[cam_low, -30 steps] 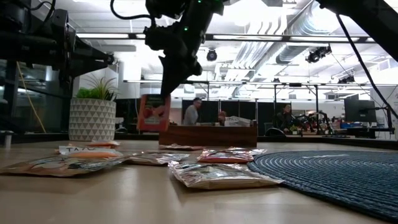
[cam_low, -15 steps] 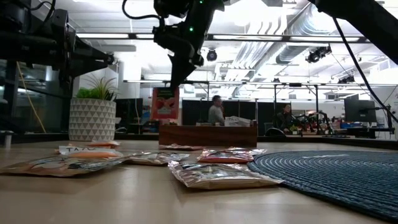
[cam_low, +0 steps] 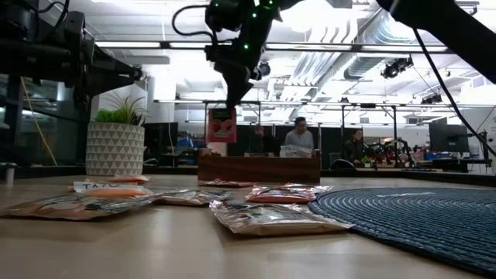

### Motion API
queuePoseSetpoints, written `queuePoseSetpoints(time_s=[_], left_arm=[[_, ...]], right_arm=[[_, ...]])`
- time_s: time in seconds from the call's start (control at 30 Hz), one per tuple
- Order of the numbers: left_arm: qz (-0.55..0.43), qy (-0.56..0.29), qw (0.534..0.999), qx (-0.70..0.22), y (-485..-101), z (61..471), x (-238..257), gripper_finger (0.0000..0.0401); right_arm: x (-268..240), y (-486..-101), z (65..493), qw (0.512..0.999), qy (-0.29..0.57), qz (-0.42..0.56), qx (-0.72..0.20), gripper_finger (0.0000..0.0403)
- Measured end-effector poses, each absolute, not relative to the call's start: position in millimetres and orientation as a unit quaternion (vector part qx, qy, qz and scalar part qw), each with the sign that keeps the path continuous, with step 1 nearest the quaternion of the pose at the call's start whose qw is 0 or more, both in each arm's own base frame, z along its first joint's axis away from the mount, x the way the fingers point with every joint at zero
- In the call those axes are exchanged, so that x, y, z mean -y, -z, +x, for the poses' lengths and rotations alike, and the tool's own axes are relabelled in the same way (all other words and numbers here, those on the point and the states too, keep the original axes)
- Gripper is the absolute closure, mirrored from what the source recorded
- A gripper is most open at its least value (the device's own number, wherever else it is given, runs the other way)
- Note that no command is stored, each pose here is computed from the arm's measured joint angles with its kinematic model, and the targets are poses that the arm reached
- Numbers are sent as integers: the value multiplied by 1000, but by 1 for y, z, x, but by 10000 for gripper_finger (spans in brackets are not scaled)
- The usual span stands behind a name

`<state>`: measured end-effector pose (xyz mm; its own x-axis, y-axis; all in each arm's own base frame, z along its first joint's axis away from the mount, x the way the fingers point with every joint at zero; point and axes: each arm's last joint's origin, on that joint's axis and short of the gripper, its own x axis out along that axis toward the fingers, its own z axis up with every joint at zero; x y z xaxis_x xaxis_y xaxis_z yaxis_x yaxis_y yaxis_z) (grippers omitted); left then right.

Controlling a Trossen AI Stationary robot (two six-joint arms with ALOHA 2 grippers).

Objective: Pick & Place Tea
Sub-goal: Put the red orange tea sachet into the left section of the wooden organizer

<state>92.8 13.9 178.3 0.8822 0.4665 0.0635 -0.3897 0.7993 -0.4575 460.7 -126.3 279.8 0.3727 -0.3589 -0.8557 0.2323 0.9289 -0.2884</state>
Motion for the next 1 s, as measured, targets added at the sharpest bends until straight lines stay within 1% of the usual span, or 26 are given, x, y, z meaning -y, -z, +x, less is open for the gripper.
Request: queuePoseSetpoints(time_s=[0.23,0.4,0.6,0.8,0.9,1.0], left_arm=[[-221,-227,945,87,-178,93,-14,278],[-221,-227,945,87,-178,93,-14,278],[-221,-227,944,87,-178,93,-14,278],[-221,-227,944,87,-178,93,-14,278],[-221,-227,944,87,-178,93,-14,278],[-221,-227,944,87,-178,93,-14,278]], right_arm=[[140,-278,457,822,177,-69,-536,403],[143,-257,458,817,167,-61,-549,403],[144,-238,461,822,158,-55,-544,403],[146,-226,459,818,163,-38,-551,403],[146,-224,459,816,164,-38,-552,397],[146,-225,459,817,166,-39,-550,380]])
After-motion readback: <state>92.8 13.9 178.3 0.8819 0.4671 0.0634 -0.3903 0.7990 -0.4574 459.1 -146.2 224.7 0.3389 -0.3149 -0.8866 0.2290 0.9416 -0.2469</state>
